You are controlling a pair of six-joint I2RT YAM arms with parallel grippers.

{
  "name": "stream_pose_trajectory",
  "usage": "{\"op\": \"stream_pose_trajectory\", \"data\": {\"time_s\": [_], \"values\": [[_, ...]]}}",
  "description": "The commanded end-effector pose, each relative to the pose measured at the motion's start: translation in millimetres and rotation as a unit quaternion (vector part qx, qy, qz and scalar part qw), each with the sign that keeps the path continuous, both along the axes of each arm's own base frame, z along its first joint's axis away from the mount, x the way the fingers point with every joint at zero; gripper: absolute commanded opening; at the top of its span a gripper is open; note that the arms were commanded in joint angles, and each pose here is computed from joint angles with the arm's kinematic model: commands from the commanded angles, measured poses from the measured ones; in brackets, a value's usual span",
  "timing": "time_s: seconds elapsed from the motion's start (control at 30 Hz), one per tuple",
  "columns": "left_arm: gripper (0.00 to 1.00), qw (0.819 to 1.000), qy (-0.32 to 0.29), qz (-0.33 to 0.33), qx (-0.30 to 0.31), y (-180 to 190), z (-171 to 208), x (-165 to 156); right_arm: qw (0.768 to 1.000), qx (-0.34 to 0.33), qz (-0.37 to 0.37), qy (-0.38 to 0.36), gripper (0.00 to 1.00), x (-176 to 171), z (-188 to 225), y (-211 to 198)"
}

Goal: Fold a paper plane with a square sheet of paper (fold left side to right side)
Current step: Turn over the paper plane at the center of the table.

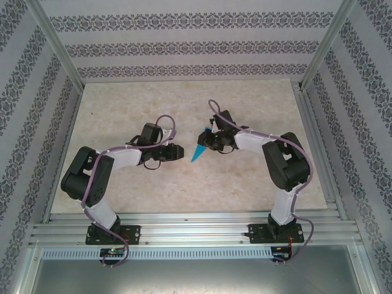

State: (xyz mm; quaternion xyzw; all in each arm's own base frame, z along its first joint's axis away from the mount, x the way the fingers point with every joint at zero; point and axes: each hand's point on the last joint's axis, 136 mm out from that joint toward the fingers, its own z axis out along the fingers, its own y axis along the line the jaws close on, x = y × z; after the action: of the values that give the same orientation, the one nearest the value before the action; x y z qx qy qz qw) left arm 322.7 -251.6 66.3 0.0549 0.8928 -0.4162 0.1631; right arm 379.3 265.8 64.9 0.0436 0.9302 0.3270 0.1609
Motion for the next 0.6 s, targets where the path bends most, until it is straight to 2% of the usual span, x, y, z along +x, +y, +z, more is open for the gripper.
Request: {"op": "stream_pose_trajectory", "data": {"time_s": [0.0, 0.07, 0.1, 0.23, 0.37, 0.57], "values": [[0.35, 1.000, 0.016, 0.002, -0.003, -0.2, 0.3, -2.0, 0.995, -0.067, -0.030, -0.063, 0.35, 15.4, 49.5, -32.2], [0.36, 1.000, 0.012, 0.006, 0.001, -0.2, 1.4, 0.1, 0.988, -0.134, -0.048, -0.062, 0.40, 15.4, 51.3, -51.8], [0.37, 1.000, 0.008, 0.011, 0.004, 1.2, 2.2, 1.7, 0.984, -0.158, -0.053, -0.062, 0.46, 14.5, 51.5, -55.5], [0.41, 0.999, -0.013, 0.039, 0.033, 12.0, 6.5, 9.0, 0.975, -0.203, -0.072, -0.059, 0.58, 11.7, 41.7, -48.8], [0.42, 0.997, -0.026, 0.050, 0.045, 16.7, 11.2, 12.2, 0.968, -0.232, -0.077, -0.054, 0.59, 15.0, 28.5, -31.5], [0.43, 0.998, -0.027, 0.044, 0.047, 17.5, 9.1, 9.0, 0.948, -0.310, -0.063, -0.037, 0.58, 17.8, 0.6, -14.6]]}}
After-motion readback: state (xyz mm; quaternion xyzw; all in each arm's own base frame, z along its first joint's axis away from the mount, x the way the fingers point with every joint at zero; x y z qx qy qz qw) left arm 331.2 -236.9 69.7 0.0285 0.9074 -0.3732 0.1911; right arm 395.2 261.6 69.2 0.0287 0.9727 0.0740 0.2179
